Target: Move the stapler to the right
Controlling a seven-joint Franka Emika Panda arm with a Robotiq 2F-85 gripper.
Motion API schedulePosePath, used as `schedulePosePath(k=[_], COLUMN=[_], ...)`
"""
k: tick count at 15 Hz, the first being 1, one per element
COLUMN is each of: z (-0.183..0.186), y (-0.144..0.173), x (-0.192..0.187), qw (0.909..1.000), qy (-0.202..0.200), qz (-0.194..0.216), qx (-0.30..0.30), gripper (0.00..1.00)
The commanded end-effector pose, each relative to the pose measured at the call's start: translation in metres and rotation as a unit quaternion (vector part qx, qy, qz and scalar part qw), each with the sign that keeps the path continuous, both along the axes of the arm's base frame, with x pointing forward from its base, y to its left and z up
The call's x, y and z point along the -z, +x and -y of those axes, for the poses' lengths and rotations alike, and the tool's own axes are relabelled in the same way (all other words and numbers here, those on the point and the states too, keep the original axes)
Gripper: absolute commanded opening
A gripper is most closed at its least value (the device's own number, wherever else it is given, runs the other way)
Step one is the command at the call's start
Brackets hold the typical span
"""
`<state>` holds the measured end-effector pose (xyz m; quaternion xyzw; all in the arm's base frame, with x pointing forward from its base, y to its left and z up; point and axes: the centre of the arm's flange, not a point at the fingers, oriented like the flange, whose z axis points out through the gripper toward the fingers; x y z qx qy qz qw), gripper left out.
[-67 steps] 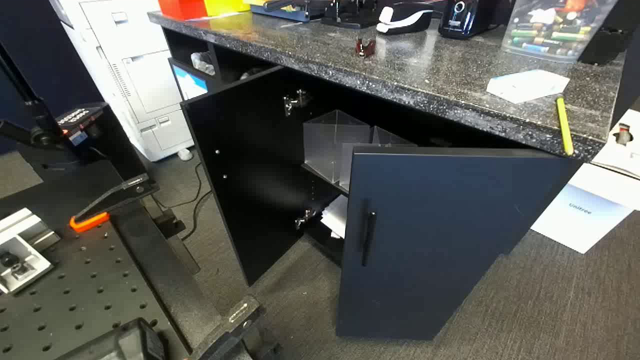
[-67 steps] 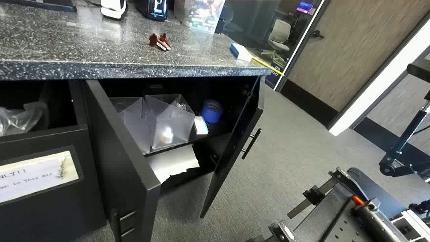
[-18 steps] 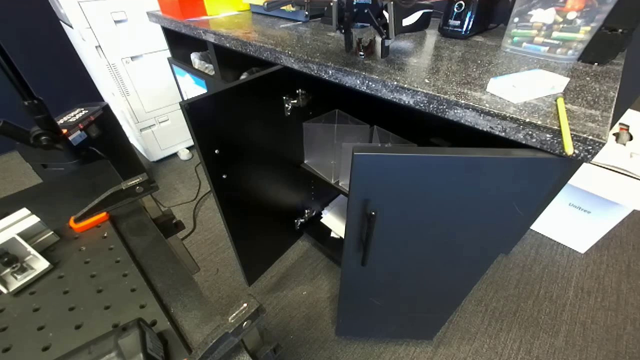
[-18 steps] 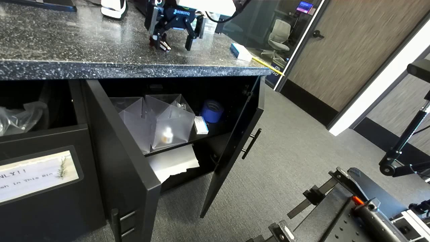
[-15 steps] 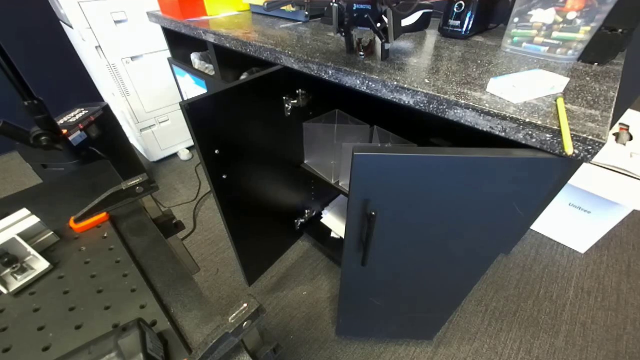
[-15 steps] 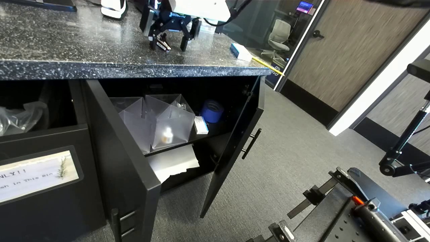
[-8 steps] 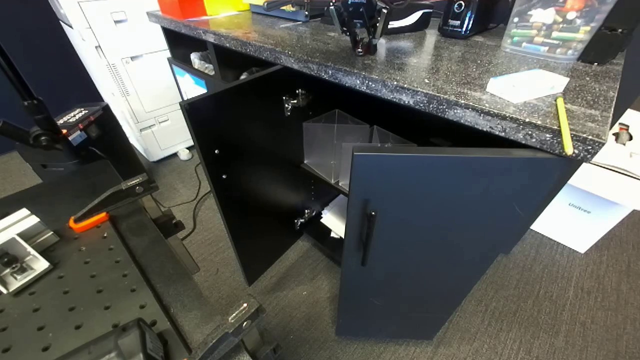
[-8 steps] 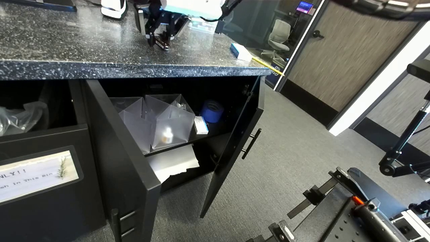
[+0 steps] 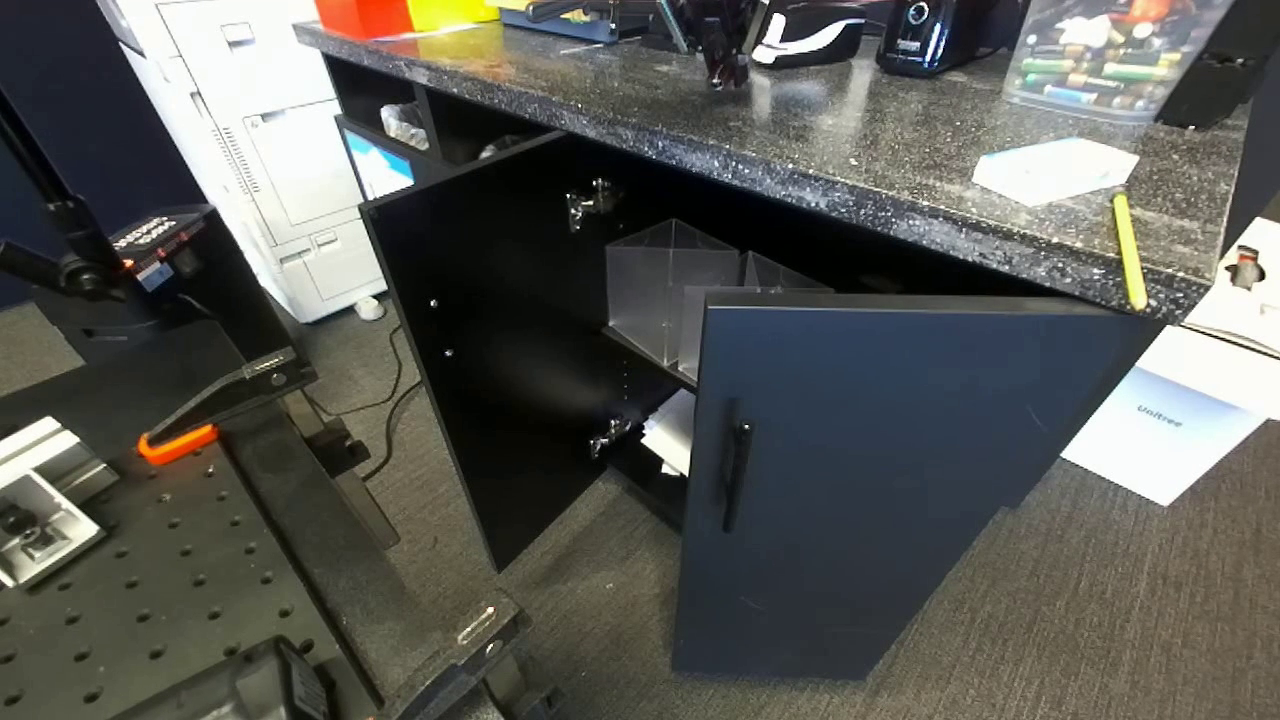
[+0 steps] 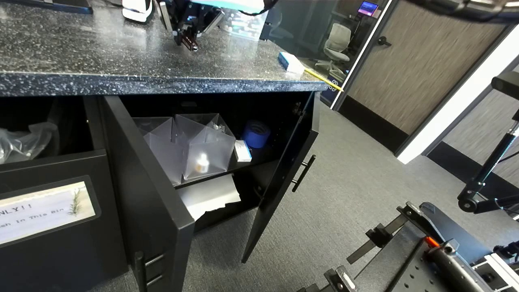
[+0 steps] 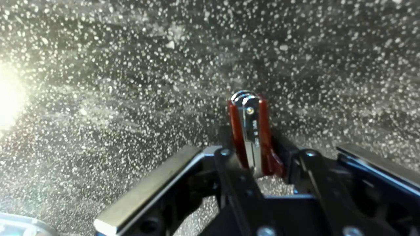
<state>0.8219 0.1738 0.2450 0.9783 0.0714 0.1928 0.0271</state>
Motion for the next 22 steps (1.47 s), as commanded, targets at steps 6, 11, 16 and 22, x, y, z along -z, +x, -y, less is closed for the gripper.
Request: schedulePosePath(k=[6,11,16,22], z=[0.116,0.213,0.232,0.231], y=[0.077,0.085,0.077,0.077], x=[-0.08,-0.054,0.007,0.012], qw=[0.9941,0.985,0.9784,0.9772], qy=[0.072,0.093,0.087,0.085], qz=[0.007,-0.05,-0.11,-0.114], qx=[0.081,0.136,0.152,0.158], gripper=[0.08,0.08,0.08,0.08])
